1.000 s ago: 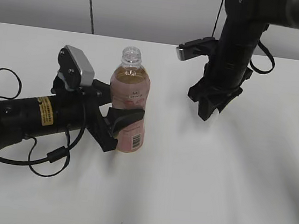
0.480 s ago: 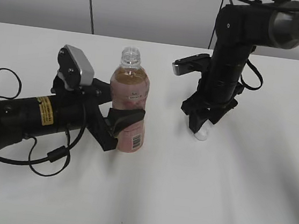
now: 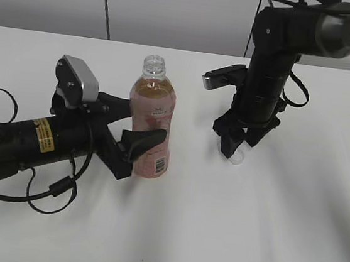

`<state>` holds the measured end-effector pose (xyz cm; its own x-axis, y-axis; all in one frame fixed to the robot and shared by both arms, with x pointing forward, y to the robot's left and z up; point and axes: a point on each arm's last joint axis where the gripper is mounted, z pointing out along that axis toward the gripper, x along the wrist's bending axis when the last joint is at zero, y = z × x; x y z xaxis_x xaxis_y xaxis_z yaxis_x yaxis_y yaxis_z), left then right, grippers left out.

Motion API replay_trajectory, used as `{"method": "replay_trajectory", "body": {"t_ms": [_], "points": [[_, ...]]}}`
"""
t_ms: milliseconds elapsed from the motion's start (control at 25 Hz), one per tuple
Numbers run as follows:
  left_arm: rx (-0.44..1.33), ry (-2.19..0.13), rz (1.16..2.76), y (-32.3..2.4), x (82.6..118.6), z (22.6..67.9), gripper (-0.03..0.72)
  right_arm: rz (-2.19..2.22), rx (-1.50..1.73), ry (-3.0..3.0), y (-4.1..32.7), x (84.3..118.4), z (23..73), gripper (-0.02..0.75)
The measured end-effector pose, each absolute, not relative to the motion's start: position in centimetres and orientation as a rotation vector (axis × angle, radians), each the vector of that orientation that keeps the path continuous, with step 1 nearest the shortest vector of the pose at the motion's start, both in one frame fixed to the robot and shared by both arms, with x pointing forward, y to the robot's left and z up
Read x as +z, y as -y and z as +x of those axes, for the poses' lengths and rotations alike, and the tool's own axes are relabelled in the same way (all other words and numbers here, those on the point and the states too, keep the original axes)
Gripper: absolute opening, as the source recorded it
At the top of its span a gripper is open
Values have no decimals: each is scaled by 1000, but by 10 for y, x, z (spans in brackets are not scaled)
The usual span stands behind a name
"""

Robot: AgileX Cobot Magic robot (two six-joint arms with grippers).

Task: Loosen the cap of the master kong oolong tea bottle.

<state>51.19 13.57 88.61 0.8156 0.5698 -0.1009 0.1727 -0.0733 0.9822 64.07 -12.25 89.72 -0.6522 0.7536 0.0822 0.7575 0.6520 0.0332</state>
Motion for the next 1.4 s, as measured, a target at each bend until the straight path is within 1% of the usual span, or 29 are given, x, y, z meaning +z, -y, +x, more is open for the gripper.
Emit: {"method": "replay_trajectory", "body": {"t_ms": [320, 520, 840, 920, 1000, 1120, 1240, 1320, 1400], "points": [[358, -656, 1653, -148, 882, 502, 494, -1294, -94, 2767, 125, 908, 637, 503], [401, -681, 1629, -165, 896, 494, 494, -1349, -159, 2685, 131, 920, 637, 503], [453, -737, 1603, -192, 915, 462, 494, -1410, -203, 2655, 146, 965, 631, 501], [496, -822, 1559, -205, 919, 456, 493, -1438, -227, 2652, 151, 977, 628, 493], [508, -949, 1464, -220, 925, 455, 487, -1456, -247, 2651, 155, 986, 624, 490], [499, -1051, 1334, -239, 937, 457, 484, -1475, -234, 2634, 164, 989, 616, 488], [499, -1048, 1305, -245, 948, 458, 484, -1491, -220, 2619, 169, 984, 606, 487], [499, -1097, 1295, -248, 952, 459, 484, -1496, -218, 2616, 171, 981, 600, 487], [541, -1191, 1252, -258, 954, 461, 484, -1496, -203, 2606, 173, 979, 595, 487]]}}
